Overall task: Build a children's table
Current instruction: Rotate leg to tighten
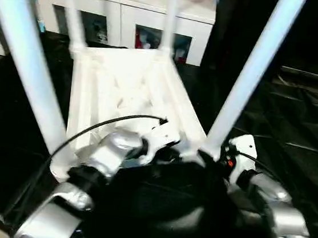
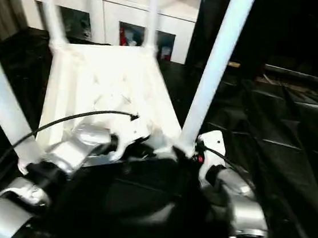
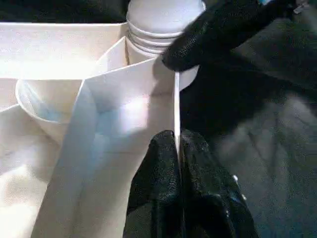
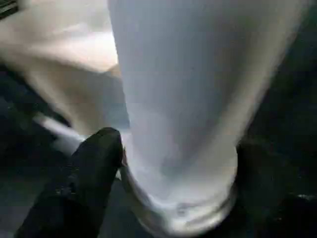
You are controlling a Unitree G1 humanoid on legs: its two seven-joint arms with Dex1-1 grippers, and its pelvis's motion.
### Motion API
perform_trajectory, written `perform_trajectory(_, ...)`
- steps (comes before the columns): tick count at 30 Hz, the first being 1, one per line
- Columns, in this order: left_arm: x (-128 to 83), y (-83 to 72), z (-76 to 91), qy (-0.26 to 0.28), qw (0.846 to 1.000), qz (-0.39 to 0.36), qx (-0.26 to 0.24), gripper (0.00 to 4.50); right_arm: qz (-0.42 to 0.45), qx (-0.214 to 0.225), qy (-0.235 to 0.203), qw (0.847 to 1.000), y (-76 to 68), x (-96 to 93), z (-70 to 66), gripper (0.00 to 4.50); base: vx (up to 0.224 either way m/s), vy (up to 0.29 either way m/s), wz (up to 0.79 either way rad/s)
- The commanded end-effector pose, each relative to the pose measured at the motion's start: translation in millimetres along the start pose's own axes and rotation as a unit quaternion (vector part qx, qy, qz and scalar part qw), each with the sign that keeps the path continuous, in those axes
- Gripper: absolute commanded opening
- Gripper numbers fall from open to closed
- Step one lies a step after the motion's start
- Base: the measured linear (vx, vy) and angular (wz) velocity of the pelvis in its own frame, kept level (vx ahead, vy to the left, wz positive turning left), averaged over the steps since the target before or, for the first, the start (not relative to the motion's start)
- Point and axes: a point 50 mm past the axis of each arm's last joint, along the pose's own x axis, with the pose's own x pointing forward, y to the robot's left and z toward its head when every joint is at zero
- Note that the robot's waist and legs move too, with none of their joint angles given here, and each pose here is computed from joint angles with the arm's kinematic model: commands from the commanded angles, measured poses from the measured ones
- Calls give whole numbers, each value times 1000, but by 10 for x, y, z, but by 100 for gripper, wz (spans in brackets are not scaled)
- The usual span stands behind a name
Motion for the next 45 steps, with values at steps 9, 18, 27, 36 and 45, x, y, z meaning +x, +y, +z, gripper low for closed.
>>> perform_trajectory(9,-191,-165,-137,-30,993,-112,-30,0,138,-33,4,990,68,-179,89,368,0,0,0)
perform_trajectory(18,-214,-167,-153,-32,993,-105,-33,0,166,-23,5,986,130,-135,65,324,0,0,0)
perform_trajectory(27,-214,-180,-160,-29,993,-110,-35,0,167,-11,1,986,168,-126,27,272,0,0,0)
perform_trajectory(36,111,-65,-11,-48,998,25,-36,0,-21,79,-36,996,110,140,-115,268,0,0,0)
perform_trajectory(45,441,-89,160,-24,997,66,-28,0,-112,96,-34,989,337,464,-75,268,0,0,0)
